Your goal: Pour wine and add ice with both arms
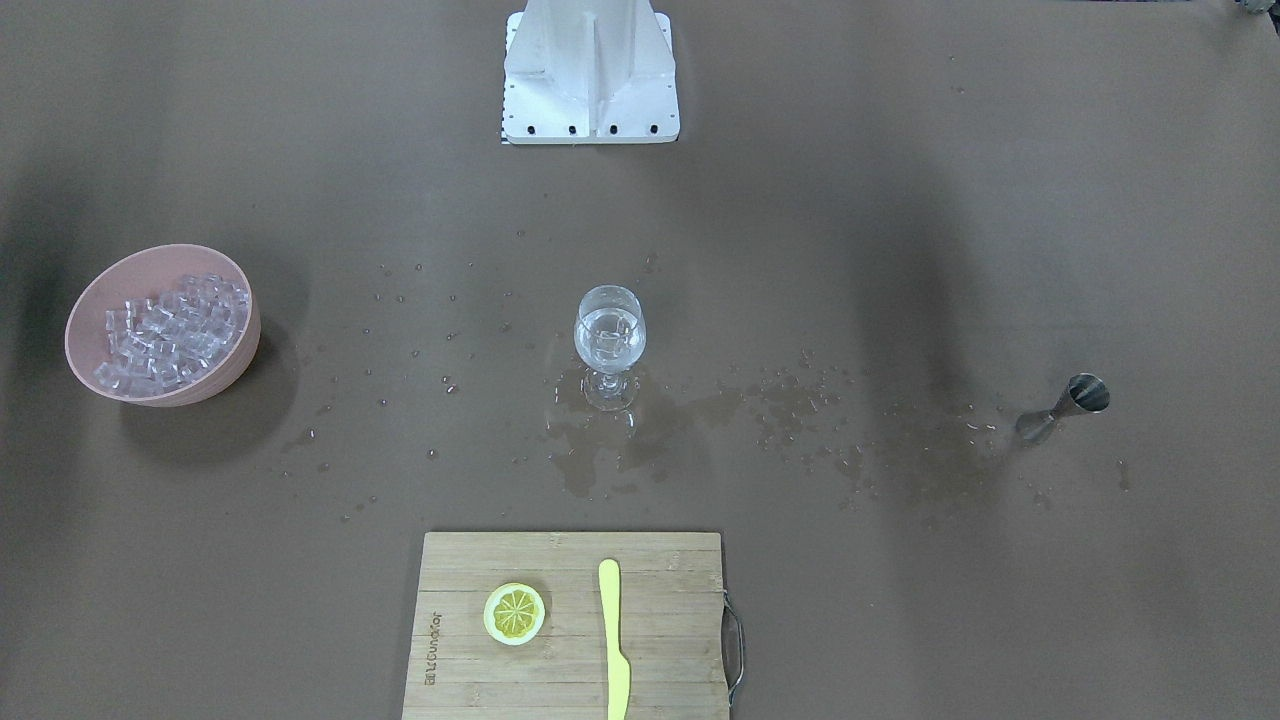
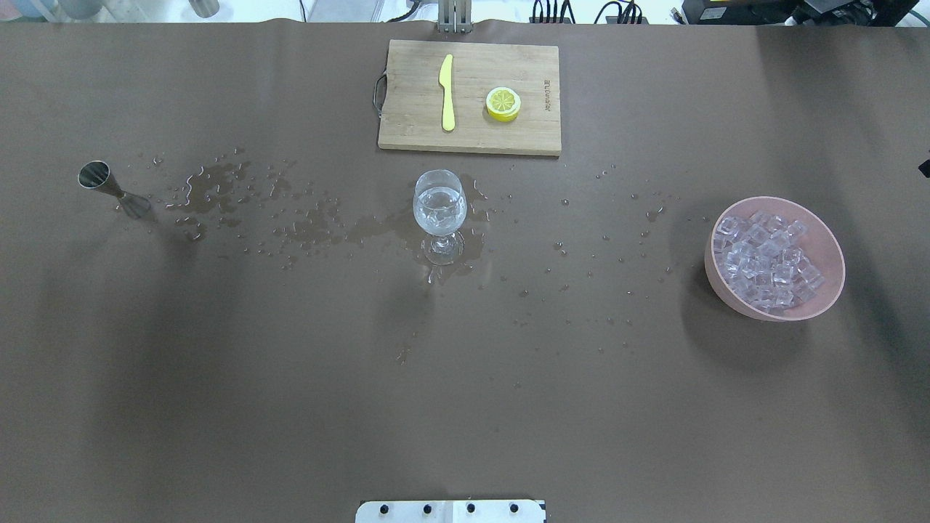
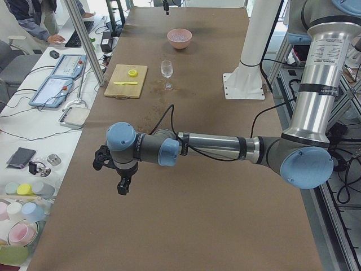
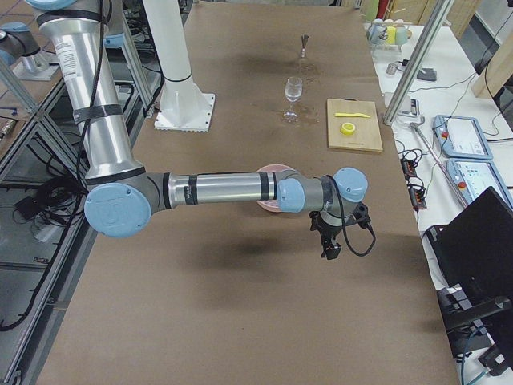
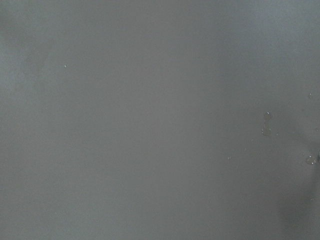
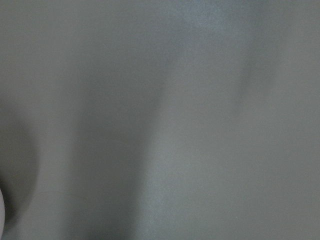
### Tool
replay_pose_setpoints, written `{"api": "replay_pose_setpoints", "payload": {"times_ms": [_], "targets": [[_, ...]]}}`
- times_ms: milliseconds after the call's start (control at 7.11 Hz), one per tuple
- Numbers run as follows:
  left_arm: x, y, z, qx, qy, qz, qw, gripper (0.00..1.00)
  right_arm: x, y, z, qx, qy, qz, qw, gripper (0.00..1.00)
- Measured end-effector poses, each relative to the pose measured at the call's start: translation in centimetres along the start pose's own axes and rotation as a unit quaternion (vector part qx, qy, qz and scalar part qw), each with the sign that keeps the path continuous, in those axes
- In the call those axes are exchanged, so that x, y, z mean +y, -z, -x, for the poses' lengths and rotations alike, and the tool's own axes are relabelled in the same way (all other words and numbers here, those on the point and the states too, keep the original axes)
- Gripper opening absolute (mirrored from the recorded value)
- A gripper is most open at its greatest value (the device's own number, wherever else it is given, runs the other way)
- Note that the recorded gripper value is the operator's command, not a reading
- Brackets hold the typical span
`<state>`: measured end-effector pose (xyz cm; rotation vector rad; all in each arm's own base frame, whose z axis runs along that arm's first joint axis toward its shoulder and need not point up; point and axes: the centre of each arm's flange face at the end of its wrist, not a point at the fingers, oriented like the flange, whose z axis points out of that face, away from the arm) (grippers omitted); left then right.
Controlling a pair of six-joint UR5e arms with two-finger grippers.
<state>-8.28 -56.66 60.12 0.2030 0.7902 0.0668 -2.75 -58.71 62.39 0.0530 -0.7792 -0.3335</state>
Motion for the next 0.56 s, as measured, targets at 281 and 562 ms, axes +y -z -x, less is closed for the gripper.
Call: {"api": "replay_pose_setpoints", "payload": {"times_ms": [281,562], "targets": [[0.3,0.0,0.0,0.002,-0.002,-0.001,1.0,0.98,0.4,-0.3,-0.1,-0.004,-0.001,0.001,1.0,1.0],[0.6,-0.2,0.1,0.003,0.0,0.0,1.0,0.98,-0.8,2.3,-0.4,0.002,0.0,-0.02,0.9998,1.0]]}}
